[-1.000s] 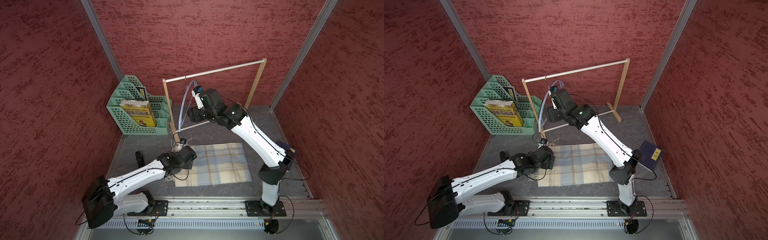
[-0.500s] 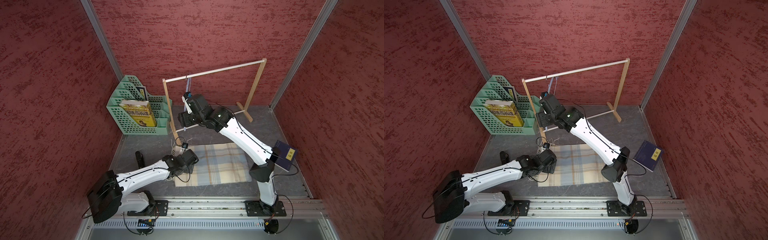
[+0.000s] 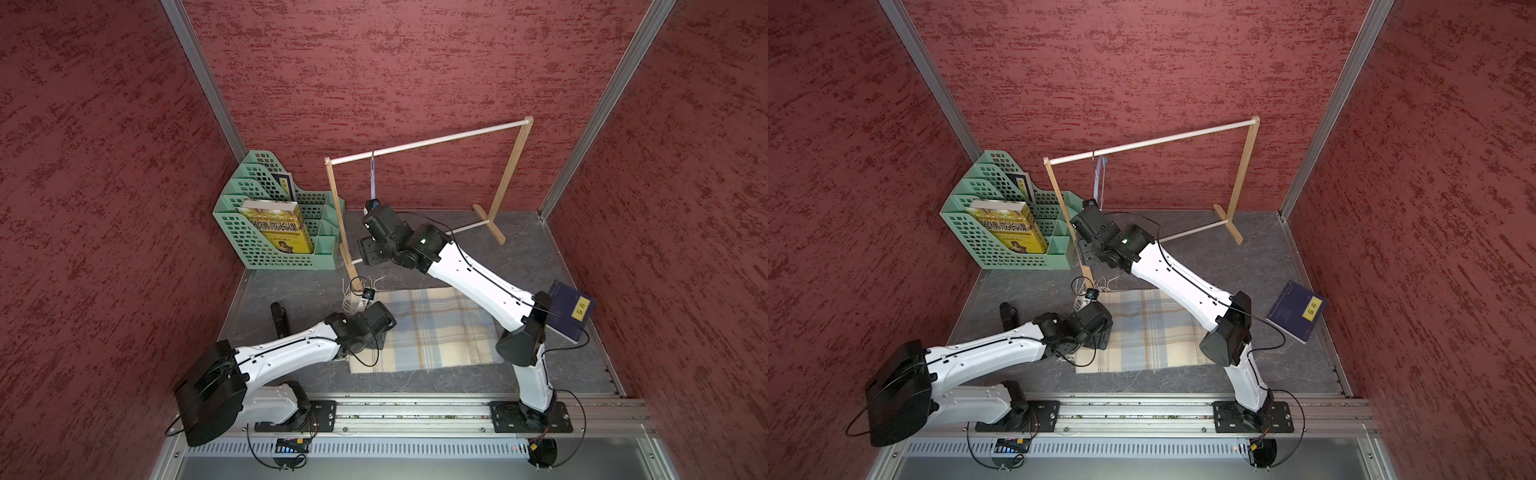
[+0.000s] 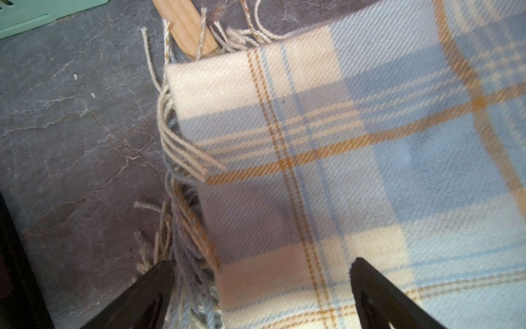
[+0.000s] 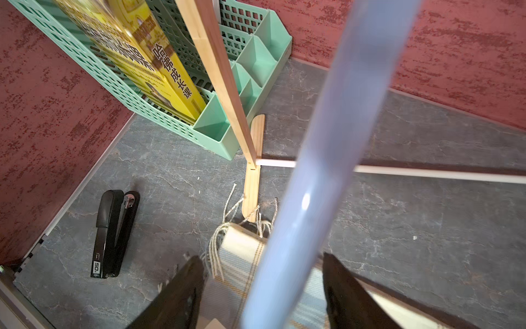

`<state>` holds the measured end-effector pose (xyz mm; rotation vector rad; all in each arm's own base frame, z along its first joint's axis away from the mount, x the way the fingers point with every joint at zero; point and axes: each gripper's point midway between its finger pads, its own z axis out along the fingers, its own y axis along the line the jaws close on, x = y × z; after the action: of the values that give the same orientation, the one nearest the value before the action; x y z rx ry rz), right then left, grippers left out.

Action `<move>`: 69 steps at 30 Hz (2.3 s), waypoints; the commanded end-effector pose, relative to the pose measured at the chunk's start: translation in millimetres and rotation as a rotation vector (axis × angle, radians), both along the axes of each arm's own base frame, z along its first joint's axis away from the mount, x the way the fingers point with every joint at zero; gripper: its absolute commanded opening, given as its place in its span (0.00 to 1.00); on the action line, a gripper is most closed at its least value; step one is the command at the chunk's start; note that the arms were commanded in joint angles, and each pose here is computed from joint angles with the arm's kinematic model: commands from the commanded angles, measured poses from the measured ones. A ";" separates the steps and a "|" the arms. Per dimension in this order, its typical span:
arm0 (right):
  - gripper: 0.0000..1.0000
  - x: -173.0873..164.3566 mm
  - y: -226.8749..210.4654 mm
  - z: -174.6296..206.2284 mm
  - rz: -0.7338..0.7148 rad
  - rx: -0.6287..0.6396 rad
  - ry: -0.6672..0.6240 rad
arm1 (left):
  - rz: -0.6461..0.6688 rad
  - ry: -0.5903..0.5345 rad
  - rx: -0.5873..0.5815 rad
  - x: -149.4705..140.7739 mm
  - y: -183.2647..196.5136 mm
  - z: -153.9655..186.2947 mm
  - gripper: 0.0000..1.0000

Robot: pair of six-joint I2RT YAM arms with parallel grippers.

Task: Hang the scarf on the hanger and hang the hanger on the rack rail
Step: Pick up the hanger from the clothesline.

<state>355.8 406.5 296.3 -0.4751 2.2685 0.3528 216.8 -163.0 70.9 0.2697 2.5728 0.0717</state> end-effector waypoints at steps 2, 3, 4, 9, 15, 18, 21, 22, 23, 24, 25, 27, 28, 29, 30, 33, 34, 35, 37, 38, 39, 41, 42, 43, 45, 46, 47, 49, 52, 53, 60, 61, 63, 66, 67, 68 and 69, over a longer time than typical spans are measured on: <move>0.67 -9.1 -17.9 26.1 -0.053 0.006 -0.060 | 0.016 -0.024 -0.022 2.0 0.1 3.1 1.00; 0.66 -10.2 -19.2 25.0 -0.058 0.002 -0.061 | 0.016 -0.024 -0.022 1.7 0.4 3.0 1.00; 0.65 -10.9 -21.0 23.7 -0.064 -0.002 -0.062 | 0.016 -0.024 -0.023 1.6 0.5 3.0 1.00; 0.60 -9.1 -28.7 15.9 -0.096 -0.027 -0.071 | 0.015 -0.023 -0.014 1.5 1.7 1.3 1.00; 0.56 0.8 -35.7 18.0 -0.129 -0.079 -0.131 | 0.018 -0.022 -0.010 0.1 4.1 0.6 1.00; 0.53 5.1 -43.6 27.3 -0.157 -0.098 -0.174 | 0.025 -0.025 -0.007 -1.1 7.3 1.6 1.00; 0.47 4.9 -46.3 32.4 -0.159 -0.100 -0.188 | 0.034 -0.032 -0.011 -2.0 10.0 3.7 1.00; 0.45 4.9 -47.1 33.4 -0.160 -0.098 -0.189 | 0.036 -0.033 -0.012 -2.3 10.7 4.1 1.00; 0.43 4.3 -47.3 33.6 -0.159 -0.097 -0.189 | 0.037 -0.035 -0.016 -2.4 11.0 4.9 1.00; 0.40 3.8 -46.8 32.5 -0.156 -0.097 -0.186 | 0.038 -0.037 -0.018 -2.6 11.1 5.3 1.00; 0.37 3.7 -46.9 31.8 -0.155 -0.096 -0.185 | 0.038 -0.037 -0.017 -2.8 11.4 5.6 1.00; 0.30 3.0 -46.5 29.3 -0.151 -0.096 -0.179 | 0.039 -0.040 -0.020 -2.4 11.2 6.6 1.00; 0.26 2.9 -45.3 26.9 -0.148 -0.097 -0.176 | 0.038 -0.040 -0.020 -2.3 11.1 7.1 1.00; 0.22 2.6 -44.5 25.6 -0.146 -0.096 -0.173 | 0.039 -0.039 -0.019 -2.4 11.1 6.8 1.00; 0.20 2.9 -43.5 24.2 -0.143 -0.096 -0.173 | 0.040 -0.039 -0.016 -2.2 11.6 6.9 1.00; 0.07 4.3 -42.0 21.5 -0.140 -0.100 -0.174 | 0.043 -0.042 -0.015 -1.4 11.9 7.7 1.00; 0.02 4.8 -42.1 21.7 -0.142 -0.099 -0.176 | 0.043 -0.043 -0.015 -1.2 11.8 8.2 1.00; 0.00 5.2 -41.8 20.5 -0.143 -0.102 -0.178 | 0.044 -0.046 -0.015 -0.7 11.7 9.1 1.00; 0.00 6.7 -43.3 21.8 -0.151 -0.103 -0.191 | 0.047 -0.061 -0.016 2.1 11.0 13.7 1.00; 0.00 7.7 -44.9 22.5 -0.158 -0.105 -0.200 | 0.047 -0.070 -0.018 4.0 10.3 17.1 1.00; 0.00 7.8 -45.4 24.3 -0.159 -0.101 -0.210 | 0.046 -0.082 -0.018 6.4 9.5 21.5 1.00; 0.00 9.6 -46.9 31.8 -0.164 -0.088 -0.240 | 0.045 -0.118 -0.019 13.0 7.5 33.8 1.00; 0.00 10.0 -47.8 38.3 -0.164 -0.080 -0.259 | 0.042 -0.140 -0.018 16.9 6.4 41.4 1.00; 0.00 9.9 -49.5 46.9 -0.163 -0.073 -0.282 | 0.039 -0.160 -0.019 20.4 5.2 49.1 1.00; 0.00 9.4 -55.6 65.5 -0.170 -0.059 -0.326 | 0.036 -0.208 -0.016 27.9 4.2 65.9 1.00; 0.00 7.9 -58.7 75.9 -0.168 -0.052 -0.353 | 0.033 -0.228 -0.017 31.7 3.5 73.6 1.00; 0.00 7.1 -63.9 84.8 -0.175 -0.047 -0.374 | 0.026 -0.245 -0.015 34.9 2.8 80.4 1.00; 0.00 3.5 -72.5 97.3 -0.177 -0.044 -0.407 | 0.020 -0.269 -0.018 40.4 2.3 90.7 1.00; 0.00 -0.7 -84.3 100.4 -0.187 -0.063 -0.423 | 0.020 -0.285 -0.024 46.8 3.1 100.0 1.00; 0.00 -2.1 -87.2 98.3 -0.188 -0.069 -0.422 | 0.019 -0.286 -0.026 48.1 3.2 101.9 1.00; 0.00 -7.8 -101.3 51.4 -0.200 -0.133 -0.368 | -0.041 -0.237 -0.034 40.5 -3.1 115.9 1.00; 0.00 -8.8 -103.1 42.8 -0.200 -0.144 -0.360 | -0.050 -0.231 -0.034 37.8 -3.7 119.8 1.00; 0.00 -11.5 -106.8 26.9 -0.198 -0.157 -0.351 | -0.067 -0.218 -0.040 32.2 -4.3 126.8 1.00; 0.00 -15.4 -114.2 4.8 -0.205 -0.170 -0.342 | -0.090 -0.202 -0.063 25.4 -6.6 137.3 1.00; 0.00 -16.7 -116.9 -2.6 -0.210 -0.175 -0.337 | -0.093 -0.200 -0.072 24.2 -7.0 141.3 1.00; 0.00 -18.1 -120.5 -8.4 -0.216 -0.178 -0.339 | -0.098 -0.198 -0.081 23.1 -7.8 145.9 1.00; 0.00 -19.0 -123.4 -15.2 -0.223 -0.176 -0.343 | -0.109 -0.200 -0.091 22.5 -9.6 151.5 1.00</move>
<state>332.6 290.3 258.4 -0.4681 2.0866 -0.0945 249.0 -172.3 210.5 0.3044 2.3353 -0.0182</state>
